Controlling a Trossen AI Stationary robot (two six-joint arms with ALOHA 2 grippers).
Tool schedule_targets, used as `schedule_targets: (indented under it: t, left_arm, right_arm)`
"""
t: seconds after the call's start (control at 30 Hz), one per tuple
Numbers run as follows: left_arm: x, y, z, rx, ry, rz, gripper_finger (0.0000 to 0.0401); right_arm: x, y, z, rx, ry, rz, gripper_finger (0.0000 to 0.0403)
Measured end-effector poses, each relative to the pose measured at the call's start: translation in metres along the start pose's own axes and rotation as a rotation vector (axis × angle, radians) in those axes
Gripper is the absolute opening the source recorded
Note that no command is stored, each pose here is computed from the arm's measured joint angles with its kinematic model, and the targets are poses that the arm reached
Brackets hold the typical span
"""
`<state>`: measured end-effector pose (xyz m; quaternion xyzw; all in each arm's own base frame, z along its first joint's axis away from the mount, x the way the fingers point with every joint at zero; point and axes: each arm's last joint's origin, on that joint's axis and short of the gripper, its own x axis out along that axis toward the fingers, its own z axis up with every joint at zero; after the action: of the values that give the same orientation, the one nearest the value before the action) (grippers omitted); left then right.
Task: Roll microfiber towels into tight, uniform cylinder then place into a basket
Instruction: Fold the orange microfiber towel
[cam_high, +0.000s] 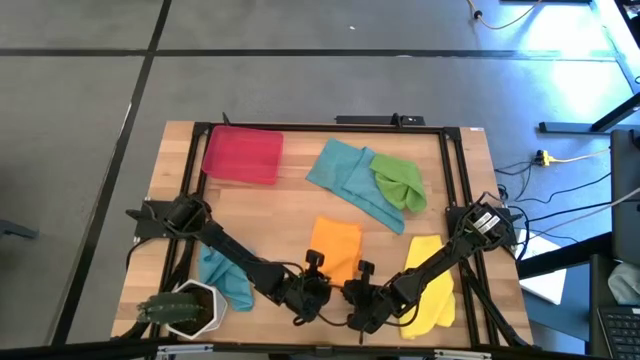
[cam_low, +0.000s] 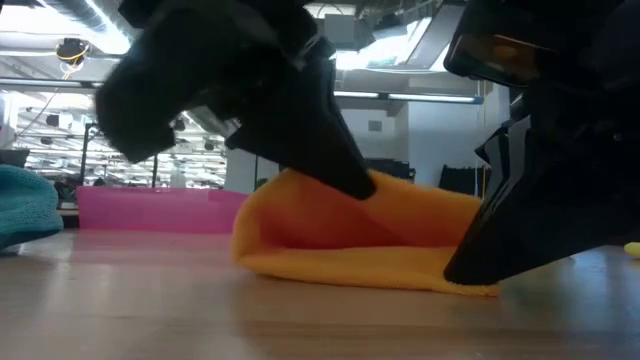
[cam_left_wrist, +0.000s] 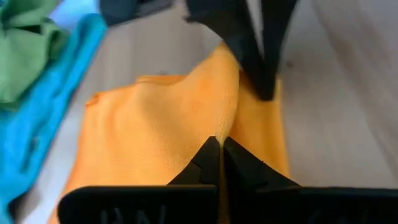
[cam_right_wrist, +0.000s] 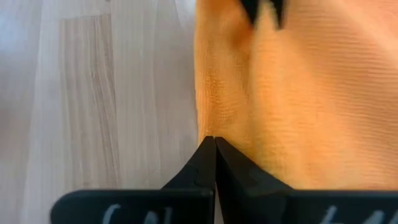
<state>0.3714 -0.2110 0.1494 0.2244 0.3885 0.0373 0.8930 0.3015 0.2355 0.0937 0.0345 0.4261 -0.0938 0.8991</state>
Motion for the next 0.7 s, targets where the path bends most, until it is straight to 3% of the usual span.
schedule_targets:
  t: [0.33,0.7]
  left_arm:
    - [-0.003,-0.009,-0.001,-0.073,0.010,-0.149,0.0002]
    - [-0.003,-0.009,-0.001,-0.072,0.010,-0.158,0.0007]
  right_arm:
    - [0.000,0.000,0.000,0.013,0.001,0.001,0.0008]
    - [-0.027,0.011,0.005,-0.057,0.004,0.097,0.0048]
